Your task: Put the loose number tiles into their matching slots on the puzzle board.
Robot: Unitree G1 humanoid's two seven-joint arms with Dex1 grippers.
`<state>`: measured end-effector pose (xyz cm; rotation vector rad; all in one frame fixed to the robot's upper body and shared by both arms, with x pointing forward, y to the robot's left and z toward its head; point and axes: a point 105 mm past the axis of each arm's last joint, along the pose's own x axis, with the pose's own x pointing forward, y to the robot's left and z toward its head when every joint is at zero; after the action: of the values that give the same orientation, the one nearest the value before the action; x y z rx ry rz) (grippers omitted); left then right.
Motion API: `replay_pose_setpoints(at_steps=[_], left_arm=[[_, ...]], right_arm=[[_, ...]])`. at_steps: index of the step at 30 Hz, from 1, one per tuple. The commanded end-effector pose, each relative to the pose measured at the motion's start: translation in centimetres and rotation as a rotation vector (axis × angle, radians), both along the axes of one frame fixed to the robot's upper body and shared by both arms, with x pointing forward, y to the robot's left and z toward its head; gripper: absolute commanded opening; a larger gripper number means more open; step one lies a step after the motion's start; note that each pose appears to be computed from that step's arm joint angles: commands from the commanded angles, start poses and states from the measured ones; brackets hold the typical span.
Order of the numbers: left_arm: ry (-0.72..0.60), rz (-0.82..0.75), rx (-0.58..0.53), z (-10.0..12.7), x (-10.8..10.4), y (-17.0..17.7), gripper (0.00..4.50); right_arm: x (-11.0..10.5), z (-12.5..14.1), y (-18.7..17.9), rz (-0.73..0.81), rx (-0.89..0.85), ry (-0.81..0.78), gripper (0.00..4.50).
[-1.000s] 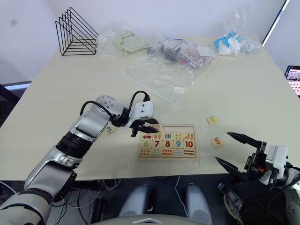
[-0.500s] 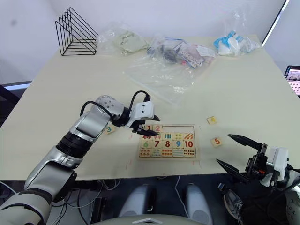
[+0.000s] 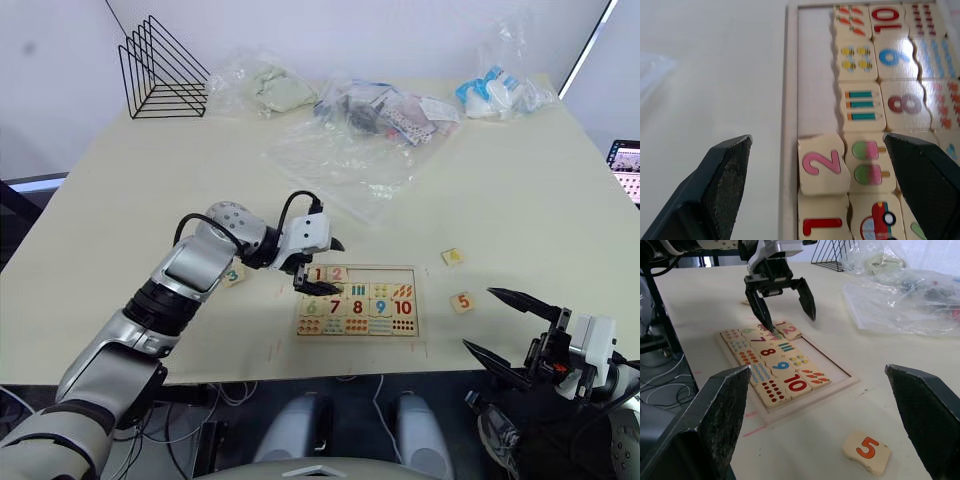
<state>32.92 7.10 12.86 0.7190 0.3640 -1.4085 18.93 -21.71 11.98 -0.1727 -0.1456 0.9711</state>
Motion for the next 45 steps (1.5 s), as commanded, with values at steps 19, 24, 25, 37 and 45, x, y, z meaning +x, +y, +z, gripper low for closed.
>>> replay_pose_setpoints(at_steps=[19, 24, 25, 37, 45], left_arm=[[-0.019, 0.029, -0.076, 1.0, 1.5, 3.3, 0.39], [0.005, 0.021, -0.046, 0.5, 1.0, 3.9, 0.05], [0.009, 0.020, -0.042, 0.4, 0.9, 4.0, 0.05], [0.041, -0.014, -0.031, -0.6, -0.2, 3.6, 0.05], [0.049, -0.024, -0.021, -0.9, -0.4, 3.6, 0.05]], right_arm=[[-0.3, 0.7, -0.4, -0.028, -0.009, -0.042, 4.50], [-0.3, 0.7, -0.5, -0.030, -0.010, -0.042, 4.50], [-0.3, 0.7, -0.5, -0.030, -0.010, -0.041, 4.50], [-0.2, 0.8, -0.6, -0.030, -0.016, -0.042, 4.50], [-0.3, 0.8, -0.5, -0.033, -0.015, -0.043, 4.50]])
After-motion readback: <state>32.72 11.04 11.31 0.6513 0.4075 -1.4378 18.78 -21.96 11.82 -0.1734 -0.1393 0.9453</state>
